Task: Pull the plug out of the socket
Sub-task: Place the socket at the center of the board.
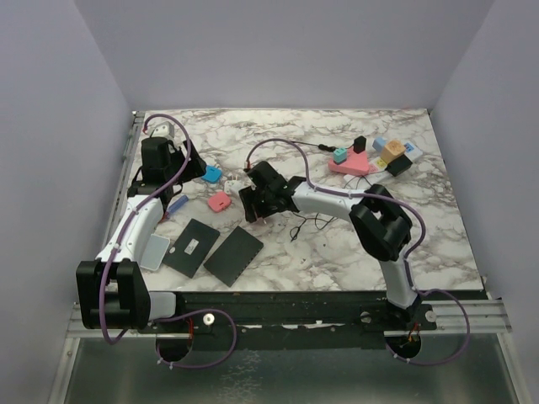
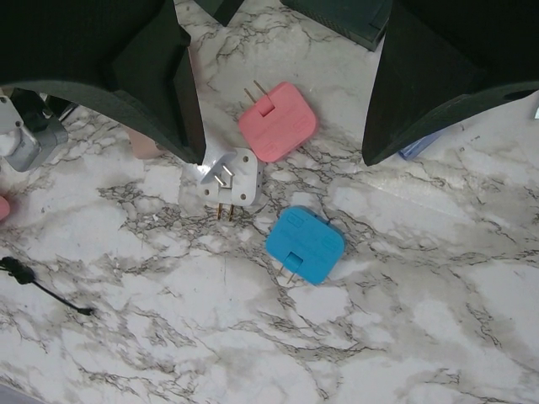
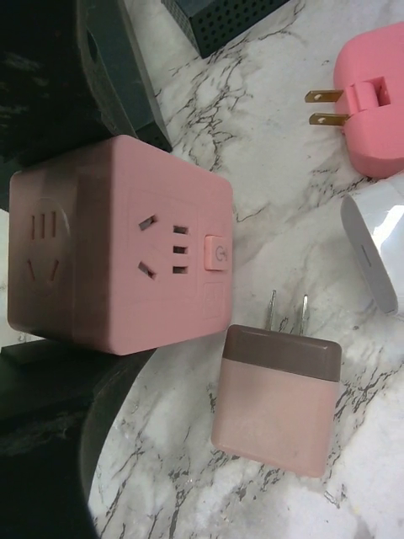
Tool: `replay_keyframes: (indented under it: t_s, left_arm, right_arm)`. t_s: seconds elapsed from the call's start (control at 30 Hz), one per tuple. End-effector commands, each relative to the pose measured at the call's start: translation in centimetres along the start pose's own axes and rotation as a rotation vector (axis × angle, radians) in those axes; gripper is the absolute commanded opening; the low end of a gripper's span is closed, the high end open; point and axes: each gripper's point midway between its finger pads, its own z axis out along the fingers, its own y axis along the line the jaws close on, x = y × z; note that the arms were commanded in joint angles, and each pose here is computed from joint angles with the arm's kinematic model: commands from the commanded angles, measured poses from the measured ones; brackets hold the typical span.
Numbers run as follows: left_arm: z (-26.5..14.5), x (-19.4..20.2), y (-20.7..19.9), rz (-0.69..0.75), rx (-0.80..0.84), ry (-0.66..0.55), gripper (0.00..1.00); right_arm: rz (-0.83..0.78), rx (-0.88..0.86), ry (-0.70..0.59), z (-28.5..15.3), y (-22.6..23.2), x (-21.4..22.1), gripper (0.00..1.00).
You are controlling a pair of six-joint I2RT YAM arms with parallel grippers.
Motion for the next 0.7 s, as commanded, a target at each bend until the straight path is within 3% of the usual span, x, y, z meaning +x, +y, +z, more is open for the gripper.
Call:
replay_keyframes:
  t_s: [0.0, 0.07, 0.2, 0.4, 0.67]
  left_arm:
    - [-0.2, -0.1, -0.4, 0.008, 0.023, 0.009, 0.79]
    - [-0.2, -0.2, -0.4, 0.008, 0.025, 0.008, 0.79]
    - [-0.2, -0.1, -0.6, 0.012, 0.036, 0.014, 0.79]
    - [-0.3, -0.2, -0.5, 0.015, 0.031, 0.010, 0.80]
    - [-0.2, 0.0, -0.4, 0.023, 0.031, 0.014, 0.80]
  right_arm:
    - [0.012, -0.028, 0.023, 0.4, 1.1, -0.2, 0.70]
    - [0.011, -0.047, 0.011, 0.3, 1.6, -0.8, 0.72]
    - [0.017, -0.028, 0.009, 0.5, 1.6, -1.6, 0.88]
    - [-0.002, -0.036, -0.082, -0.6, 1.6, -3.0, 0.88]
    - [-0.017, 0.027, -0.326, -8.2, 0.5, -7.5, 0.89]
